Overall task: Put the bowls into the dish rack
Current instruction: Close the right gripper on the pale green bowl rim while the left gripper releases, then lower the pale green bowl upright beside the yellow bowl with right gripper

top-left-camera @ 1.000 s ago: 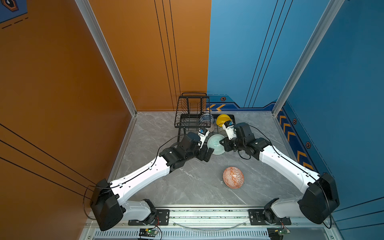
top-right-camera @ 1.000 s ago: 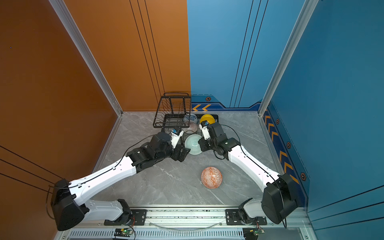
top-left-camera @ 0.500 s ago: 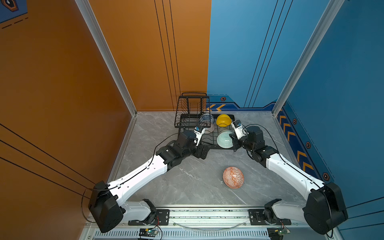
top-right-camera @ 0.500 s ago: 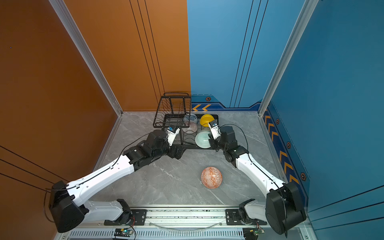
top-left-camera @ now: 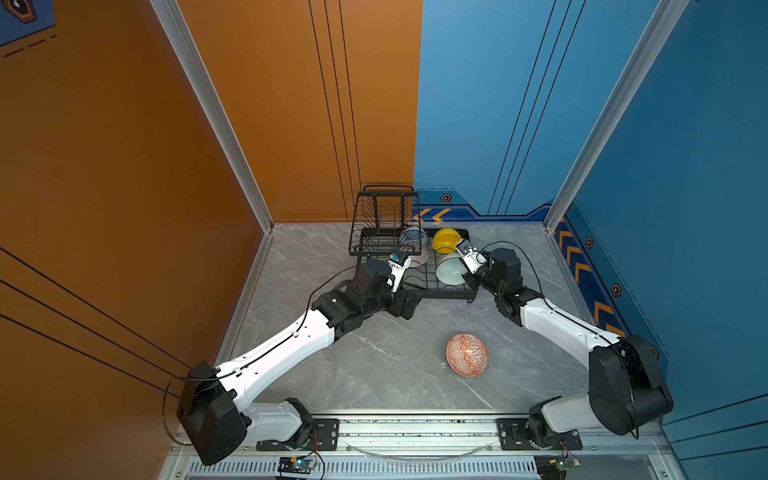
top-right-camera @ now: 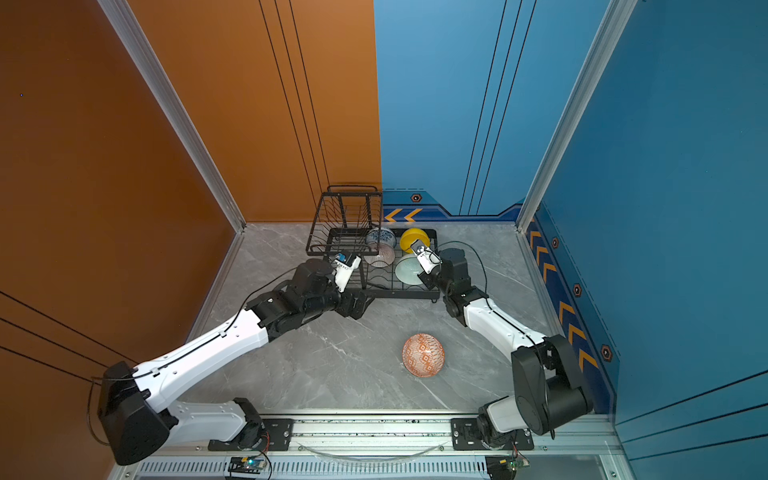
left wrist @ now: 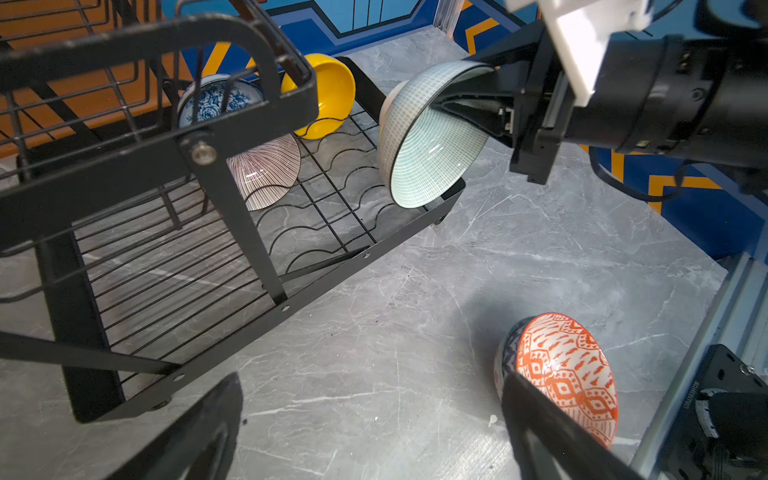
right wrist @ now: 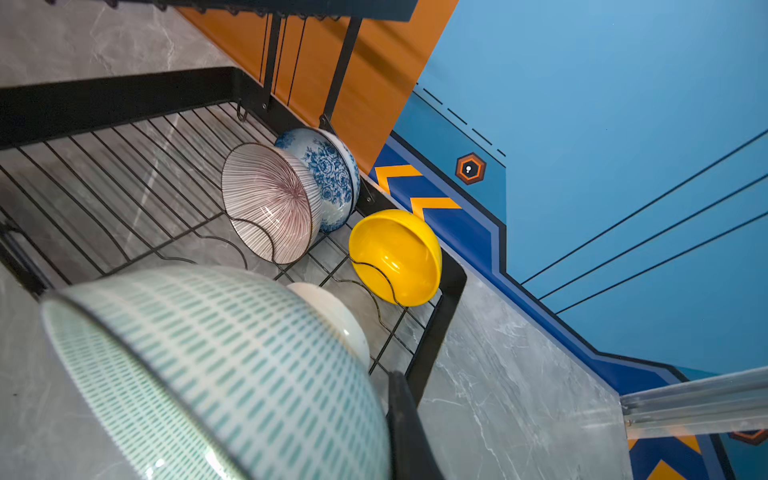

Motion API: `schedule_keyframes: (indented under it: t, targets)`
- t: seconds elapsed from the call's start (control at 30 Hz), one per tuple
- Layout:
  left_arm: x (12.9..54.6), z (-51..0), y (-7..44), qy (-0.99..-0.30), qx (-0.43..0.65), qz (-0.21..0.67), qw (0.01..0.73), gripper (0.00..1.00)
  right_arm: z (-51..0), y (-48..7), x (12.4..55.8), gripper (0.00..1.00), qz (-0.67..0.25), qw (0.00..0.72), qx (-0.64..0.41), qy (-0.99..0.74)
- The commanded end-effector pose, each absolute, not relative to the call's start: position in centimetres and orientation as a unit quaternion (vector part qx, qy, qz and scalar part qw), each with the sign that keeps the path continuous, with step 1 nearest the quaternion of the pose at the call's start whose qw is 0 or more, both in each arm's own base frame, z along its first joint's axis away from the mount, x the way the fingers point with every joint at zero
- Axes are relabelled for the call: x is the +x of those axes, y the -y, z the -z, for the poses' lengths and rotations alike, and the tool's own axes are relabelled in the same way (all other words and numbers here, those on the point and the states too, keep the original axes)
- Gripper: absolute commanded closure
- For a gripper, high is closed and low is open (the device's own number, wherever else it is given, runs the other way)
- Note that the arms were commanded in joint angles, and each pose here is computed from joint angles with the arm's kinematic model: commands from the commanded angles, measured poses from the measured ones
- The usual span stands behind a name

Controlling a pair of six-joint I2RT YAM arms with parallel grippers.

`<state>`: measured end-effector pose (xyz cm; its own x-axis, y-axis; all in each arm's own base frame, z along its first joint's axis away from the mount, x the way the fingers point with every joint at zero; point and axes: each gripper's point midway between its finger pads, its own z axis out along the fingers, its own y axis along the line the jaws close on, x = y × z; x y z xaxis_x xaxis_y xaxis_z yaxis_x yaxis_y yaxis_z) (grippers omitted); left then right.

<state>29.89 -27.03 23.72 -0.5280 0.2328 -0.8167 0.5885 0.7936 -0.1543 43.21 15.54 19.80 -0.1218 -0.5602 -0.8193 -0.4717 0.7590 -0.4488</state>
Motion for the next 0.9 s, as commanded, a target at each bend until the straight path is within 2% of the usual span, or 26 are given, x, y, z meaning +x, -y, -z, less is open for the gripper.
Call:
schedule_keyframes:
  t: [0.0, 0.63, 0.87]
  targets:
    - [30.0, -24.4, 27.2, -0.843, 0.241, 0.224, 0.426, 0.02, -24.9, -16.0, 45.5, 1.0, 0.09, 0.638, -0.361, -0.675]
    - [30.1, -24.4, 26.8, -0.846, 0.24, 0.222, 0.422, 0.02, -23.0, -15.9, 51.2, 1.0, 0.336, 0.591, -0.436, -0.59]
    - [30.2, -24.2, 26.5, -0.848, 0.238, 0.218, 0.421, 0.02, -22.7, -15.6, 52.8, 1.0, 0.381, 0.583, -0.432, -0.574]
